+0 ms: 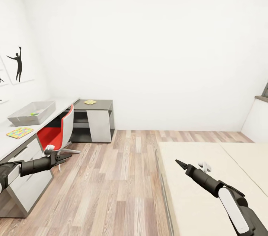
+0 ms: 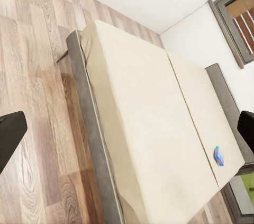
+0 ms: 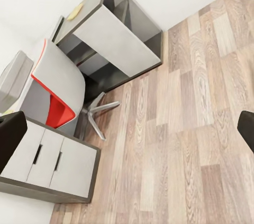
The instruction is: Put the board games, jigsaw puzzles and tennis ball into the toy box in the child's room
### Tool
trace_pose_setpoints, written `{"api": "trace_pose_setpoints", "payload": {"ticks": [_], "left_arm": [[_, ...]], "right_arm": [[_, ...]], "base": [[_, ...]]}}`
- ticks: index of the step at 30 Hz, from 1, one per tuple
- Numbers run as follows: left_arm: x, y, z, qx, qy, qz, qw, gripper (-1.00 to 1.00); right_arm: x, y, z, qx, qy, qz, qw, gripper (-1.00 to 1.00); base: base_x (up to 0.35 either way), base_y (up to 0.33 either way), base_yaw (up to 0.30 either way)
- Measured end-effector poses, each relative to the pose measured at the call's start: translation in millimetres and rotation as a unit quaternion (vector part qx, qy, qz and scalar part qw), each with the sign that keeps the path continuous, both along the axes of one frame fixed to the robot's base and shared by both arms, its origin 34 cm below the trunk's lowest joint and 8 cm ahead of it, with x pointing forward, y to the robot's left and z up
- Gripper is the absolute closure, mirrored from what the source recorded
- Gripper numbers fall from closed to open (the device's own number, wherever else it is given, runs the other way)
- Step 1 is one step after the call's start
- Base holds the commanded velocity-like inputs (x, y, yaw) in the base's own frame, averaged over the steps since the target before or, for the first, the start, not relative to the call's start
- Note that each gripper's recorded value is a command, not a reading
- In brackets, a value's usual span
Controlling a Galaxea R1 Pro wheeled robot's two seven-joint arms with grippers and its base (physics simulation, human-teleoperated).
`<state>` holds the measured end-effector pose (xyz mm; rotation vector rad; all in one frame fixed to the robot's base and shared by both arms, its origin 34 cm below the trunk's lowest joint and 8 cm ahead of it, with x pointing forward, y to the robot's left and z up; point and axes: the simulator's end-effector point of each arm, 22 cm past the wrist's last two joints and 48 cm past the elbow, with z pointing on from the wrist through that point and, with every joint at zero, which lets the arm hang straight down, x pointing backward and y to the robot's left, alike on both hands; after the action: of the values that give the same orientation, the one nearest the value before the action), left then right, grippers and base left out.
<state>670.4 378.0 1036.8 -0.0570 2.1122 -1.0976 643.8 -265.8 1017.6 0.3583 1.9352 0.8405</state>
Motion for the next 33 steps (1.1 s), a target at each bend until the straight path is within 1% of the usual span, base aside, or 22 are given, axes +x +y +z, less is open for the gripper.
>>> {"api": "trace_pose_setpoints", "payload": {"ticks": [33], "left_arm": [[-0.1,-0.2,0.2,0.0,0.0,0.0,1.0,-1.0]], "right_arm": [[0.0,0.8,0.0,0.001,0.0,0.0,1.0,-1.0]], "base": [[0.0,0.0,0.0]]}}
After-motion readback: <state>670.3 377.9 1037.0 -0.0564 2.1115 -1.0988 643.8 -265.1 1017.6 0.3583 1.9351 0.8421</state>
